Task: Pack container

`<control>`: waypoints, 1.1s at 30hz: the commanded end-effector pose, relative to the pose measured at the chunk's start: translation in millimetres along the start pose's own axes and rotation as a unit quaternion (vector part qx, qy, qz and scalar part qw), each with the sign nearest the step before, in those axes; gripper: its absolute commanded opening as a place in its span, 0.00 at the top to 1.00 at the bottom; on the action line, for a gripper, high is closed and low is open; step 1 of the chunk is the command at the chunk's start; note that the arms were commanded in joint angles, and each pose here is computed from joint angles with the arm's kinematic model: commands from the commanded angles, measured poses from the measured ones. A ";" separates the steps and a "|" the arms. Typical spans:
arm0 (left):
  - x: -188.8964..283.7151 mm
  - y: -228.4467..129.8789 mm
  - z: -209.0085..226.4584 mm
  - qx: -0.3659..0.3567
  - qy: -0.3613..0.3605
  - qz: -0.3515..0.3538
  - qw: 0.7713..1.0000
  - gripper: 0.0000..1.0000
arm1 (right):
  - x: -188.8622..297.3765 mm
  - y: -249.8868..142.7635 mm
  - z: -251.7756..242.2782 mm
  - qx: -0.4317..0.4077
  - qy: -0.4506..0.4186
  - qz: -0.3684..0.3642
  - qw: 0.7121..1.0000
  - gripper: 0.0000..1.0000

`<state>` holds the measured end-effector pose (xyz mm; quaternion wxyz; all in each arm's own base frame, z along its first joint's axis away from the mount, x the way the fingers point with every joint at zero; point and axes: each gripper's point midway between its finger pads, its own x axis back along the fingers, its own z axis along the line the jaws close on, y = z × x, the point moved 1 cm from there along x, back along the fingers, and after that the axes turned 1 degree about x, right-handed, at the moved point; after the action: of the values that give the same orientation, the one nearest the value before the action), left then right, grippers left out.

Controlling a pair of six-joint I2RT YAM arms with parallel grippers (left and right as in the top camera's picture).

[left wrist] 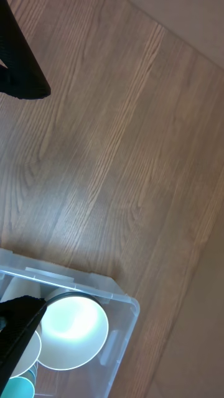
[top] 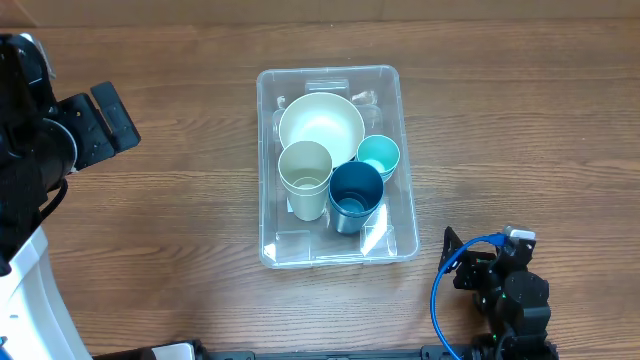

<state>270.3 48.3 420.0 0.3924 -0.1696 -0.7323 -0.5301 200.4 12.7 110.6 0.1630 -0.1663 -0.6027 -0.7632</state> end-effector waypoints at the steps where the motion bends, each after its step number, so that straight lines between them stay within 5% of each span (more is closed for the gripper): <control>1: -0.1 1.7 0.8 0.007 0.000 -0.002 1.000 0.00 | -2.8 -5.1 0.2 -0.001 0.003 0.003 1.000 0.00; 14: 4.6 1.2 2.0 0.005 0.001 -0.008 1.000 0.00 | -2.8 -5.1 0.2 -0.001 0.003 0.003 1.000 0.00; 17: 24.5 10.3 22.4 -0.024 0.051 -0.067 0.996 0.00 | -2.8 -5.1 0.2 -0.001 0.003 0.003 1.000 0.00; 21: 51.3 20.6 6.1 -0.069 -0.019 -0.188 0.980 0.00 | -2.8 -5.1 0.2 -0.001 0.003 0.003 1.000 0.00; 26: 60.5 -20.9 -6.1 -0.112 -0.103 -0.288 0.945 0.00 | -2.8 -5.1 0.2 -0.001 0.003 0.003 1.000 0.00; 33: -9.4 -123.9 8.6 -0.121 -0.131 -0.275 0.945 0.00 | -2.8 -5.2 0.2 -0.001 0.004 0.003 1.000 0.00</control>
<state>193.1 20.5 388.9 0.1119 -0.0355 -0.7310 -0.6722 200.4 13.1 110.6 0.1634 -0.1653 -0.6026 -0.7634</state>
